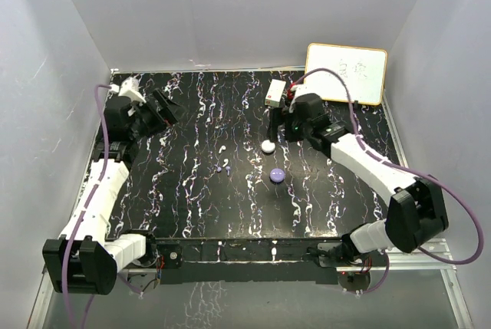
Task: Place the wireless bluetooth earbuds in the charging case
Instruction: Pick up the charging case at the center of the board.
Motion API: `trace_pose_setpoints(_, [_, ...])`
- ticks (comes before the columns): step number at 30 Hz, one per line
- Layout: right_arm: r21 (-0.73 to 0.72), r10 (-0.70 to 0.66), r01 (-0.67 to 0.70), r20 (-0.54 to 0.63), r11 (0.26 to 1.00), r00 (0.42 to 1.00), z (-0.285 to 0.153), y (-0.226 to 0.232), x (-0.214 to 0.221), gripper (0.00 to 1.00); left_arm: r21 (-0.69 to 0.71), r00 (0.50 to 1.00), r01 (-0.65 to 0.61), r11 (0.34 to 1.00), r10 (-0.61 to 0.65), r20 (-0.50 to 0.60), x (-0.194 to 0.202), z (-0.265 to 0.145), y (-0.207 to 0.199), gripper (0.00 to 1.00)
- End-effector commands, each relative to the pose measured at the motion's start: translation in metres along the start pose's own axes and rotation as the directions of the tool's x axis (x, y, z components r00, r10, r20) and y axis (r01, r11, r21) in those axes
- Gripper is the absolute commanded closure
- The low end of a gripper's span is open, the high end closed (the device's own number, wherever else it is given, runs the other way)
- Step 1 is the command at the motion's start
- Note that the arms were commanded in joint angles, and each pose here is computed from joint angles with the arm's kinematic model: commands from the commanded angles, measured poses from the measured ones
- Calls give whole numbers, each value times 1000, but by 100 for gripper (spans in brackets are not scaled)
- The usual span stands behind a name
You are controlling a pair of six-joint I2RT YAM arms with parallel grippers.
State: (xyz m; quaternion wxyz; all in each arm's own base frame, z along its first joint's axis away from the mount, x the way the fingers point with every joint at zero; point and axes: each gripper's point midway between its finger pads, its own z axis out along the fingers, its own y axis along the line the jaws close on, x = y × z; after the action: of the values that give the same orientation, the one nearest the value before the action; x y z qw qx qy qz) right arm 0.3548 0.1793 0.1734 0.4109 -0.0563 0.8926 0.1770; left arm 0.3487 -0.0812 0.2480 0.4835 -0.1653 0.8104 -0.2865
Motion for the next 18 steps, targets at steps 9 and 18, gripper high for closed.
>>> trace_pose_setpoints(9, [146, -140, 159, -133, 976, 981, 59, 8, 71, 4, 133, 968, -113, 985, 139, -208, 93, 13, -29, 1])
trace_pose_setpoints(18, [159, -119, 145, -163, 977, 979, 89, 12, 71, 3, 153, 953, -122, 981, 158, -257, 113, 27, -34, 1])
